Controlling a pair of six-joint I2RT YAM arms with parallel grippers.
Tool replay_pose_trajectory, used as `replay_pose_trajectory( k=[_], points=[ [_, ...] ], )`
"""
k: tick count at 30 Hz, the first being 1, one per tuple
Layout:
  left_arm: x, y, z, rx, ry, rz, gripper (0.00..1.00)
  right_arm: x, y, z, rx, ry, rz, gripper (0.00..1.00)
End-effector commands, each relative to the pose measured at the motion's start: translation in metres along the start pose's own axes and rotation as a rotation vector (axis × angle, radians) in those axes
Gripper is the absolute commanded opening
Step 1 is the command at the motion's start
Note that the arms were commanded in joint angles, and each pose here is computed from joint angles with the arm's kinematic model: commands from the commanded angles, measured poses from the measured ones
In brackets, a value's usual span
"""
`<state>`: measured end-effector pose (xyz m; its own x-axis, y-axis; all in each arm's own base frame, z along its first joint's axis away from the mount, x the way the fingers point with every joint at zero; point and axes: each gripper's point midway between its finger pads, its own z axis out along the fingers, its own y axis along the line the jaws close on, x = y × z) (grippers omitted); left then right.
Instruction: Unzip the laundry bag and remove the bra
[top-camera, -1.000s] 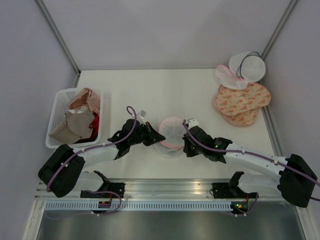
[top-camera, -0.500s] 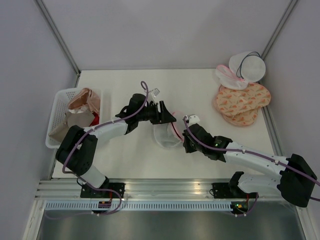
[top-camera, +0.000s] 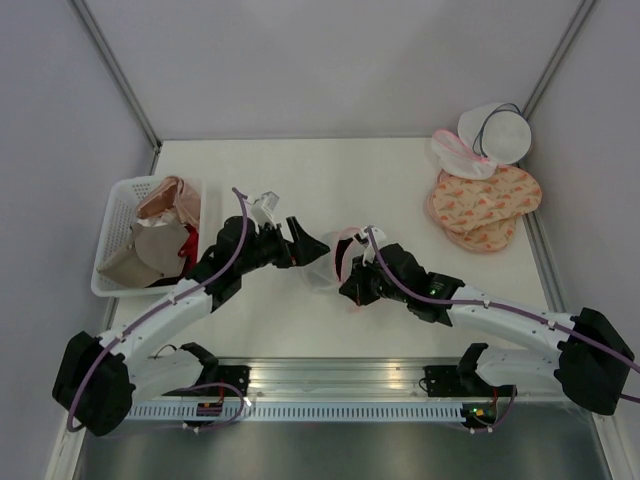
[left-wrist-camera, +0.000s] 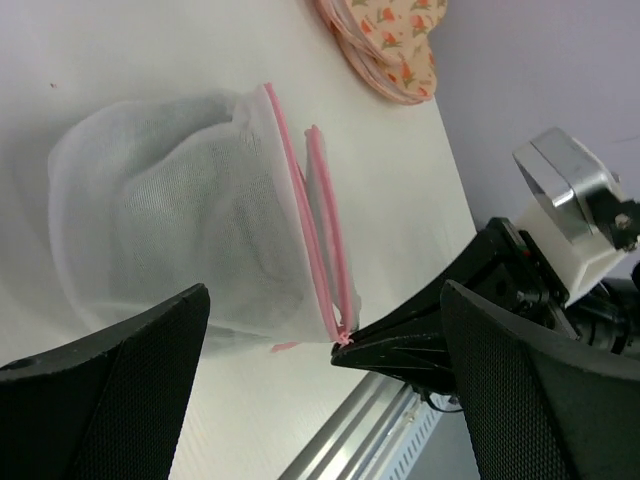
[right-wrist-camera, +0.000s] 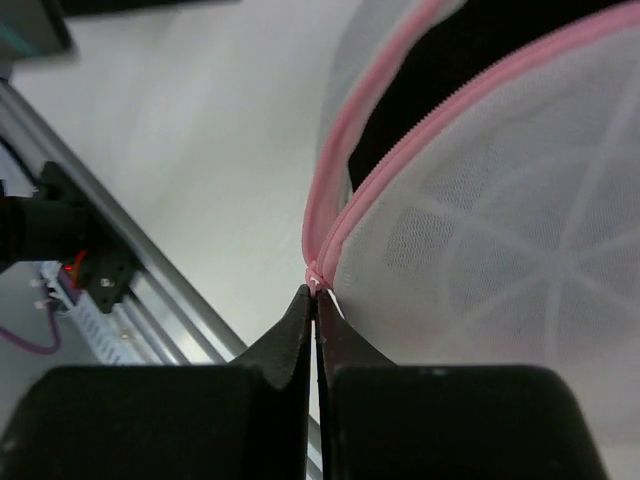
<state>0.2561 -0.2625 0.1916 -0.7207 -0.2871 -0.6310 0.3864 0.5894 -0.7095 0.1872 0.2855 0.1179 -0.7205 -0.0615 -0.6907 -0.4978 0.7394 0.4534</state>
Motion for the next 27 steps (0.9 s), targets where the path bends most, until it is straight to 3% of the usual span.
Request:
replay_pose_trajectory(
  k=[1,6,8,9,12,15,20,22,25,27],
  points=[
    [0.031,0.014,-0.013,-0.042,0.019,-0.121,1.00,-0.027,0.056,0.003,-0.274,-0.079,0.008,0.00],
    [0.054,0.024,-0.020,-0.034,0.019,-0.154,1.00,-0.025,0.071,0.025,-0.352,-0.047,0.026,0.00],
    [0.062,0.034,-0.019,-0.059,0.026,-0.168,1.00,-0.026,0.074,0.031,-0.359,-0.033,0.036,0.21],
    [0.065,0.037,-0.019,-0.066,0.036,-0.170,1.00,-0.024,0.071,0.033,-0.347,-0.021,0.040,0.50],
    [0.069,0.043,-0.019,-0.093,0.040,-0.183,1.00,-0.028,0.063,0.025,-0.295,-0.056,0.043,0.74],
    [0.070,0.046,-0.021,-0.098,0.030,-0.189,1.00,-0.036,0.049,0.005,-0.217,-0.113,0.020,0.89],
    [0.067,0.042,-0.026,-0.084,0.003,-0.200,1.00,-0.044,0.017,-0.032,-0.041,-0.182,0.026,0.90],
    [0.069,0.042,-0.027,-0.081,0.009,-0.203,1.00,-0.053,-0.014,-0.042,0.122,-0.258,0.065,0.90],
    [0.072,0.043,-0.029,-0.084,0.017,-0.212,1.00,-0.046,-0.070,-0.065,0.431,-0.287,0.134,0.90],
    [0.073,0.041,-0.031,-0.074,0.016,-0.211,1.00,-0.028,-0.092,-0.072,0.546,-0.252,0.166,0.90]
  ],
)
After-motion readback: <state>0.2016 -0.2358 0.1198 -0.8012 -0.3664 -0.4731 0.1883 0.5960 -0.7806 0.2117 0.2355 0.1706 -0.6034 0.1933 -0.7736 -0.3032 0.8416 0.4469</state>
